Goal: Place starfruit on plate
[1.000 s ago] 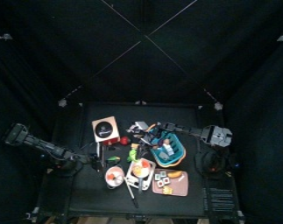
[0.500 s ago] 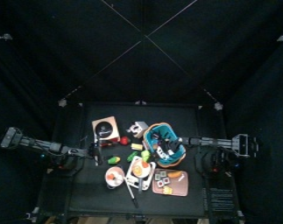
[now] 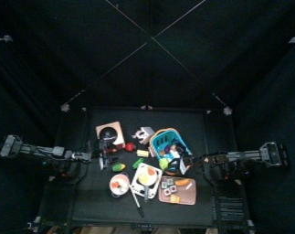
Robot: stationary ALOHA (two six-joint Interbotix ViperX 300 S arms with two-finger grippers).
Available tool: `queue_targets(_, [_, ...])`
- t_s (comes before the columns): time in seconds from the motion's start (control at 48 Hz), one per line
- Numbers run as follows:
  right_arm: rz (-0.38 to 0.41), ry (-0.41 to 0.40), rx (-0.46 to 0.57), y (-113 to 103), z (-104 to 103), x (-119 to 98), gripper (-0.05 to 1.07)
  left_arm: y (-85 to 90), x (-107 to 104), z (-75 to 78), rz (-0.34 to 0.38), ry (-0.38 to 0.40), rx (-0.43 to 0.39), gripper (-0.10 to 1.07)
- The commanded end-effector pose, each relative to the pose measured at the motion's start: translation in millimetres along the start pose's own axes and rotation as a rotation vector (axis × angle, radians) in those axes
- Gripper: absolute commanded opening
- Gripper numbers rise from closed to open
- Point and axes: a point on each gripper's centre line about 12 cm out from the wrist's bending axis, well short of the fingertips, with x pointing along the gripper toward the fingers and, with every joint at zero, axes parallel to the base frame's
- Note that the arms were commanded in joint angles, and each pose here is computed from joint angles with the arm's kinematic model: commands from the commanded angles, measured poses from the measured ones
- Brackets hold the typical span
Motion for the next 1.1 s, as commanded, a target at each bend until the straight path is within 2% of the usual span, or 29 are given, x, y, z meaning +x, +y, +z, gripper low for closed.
queue_targets(0.0, [0.059, 0.040, 0.010, 17, -6, -2, 0.54, -0.9, 1, 8.1, -0.002, -0.017, -0.005, 0.94])
queue_targets(0.062, [0.100, 0.091, 0.047, 25, -16, -5, 0.54, -0.8, 1, 7.1, -0.001, -0.014, -0.004, 0.94])
queue_targets(0.188, [0.207, 0.311, 0.163, 40, -58, -13, 0.54, -2.0, 1, 6.6, -0.012, -0.013, 0.000, 0.93])
queue_targets(0.271, [0.182, 0.380, 0.257, 23, -78, -13, 0.54, -2.7, 1, 4.8, -0.020, -0.010, 0.006, 0.94])
queue_targets(0.396, [0.103, 0.462, 0.408, -16, -113, -16, 0.54, -1.9, 2, -3.4, -0.021, 0.010, 0.008, 0.93])
queue_targets(0.521, [0.053, 0.512, 0.474, -35, -136, -21, 0.54, -1.6, 2, -5.3, -0.020, 0.014, 0.009, 0.94])
queue_targets(0.604, [0.044, 0.526, 0.464, -38, -141, -23, 0.54, -0.9, 2, -4.5, -0.018, 0.012, 0.011, 0.93])
queue_targets(0.708, [0.038, 0.496, 0.433, -37, -136, -20, 0.55, -0.9, 2, -4.5, -0.018, 0.013, 0.009, 0.93])
queue_targets(0.854, [0.087, 0.459, 0.321, -17, -119, -18, 0.57, -0.5, 2, -5.3, -0.016, 0.015, 0.013, 0.93])
queue_targets(1.083, [0.082, 0.435, 0.304, -25, -112, -22, 0.57, 0.1, 2, -9.8, -0.015, 0.026, 0.014, 0.94])
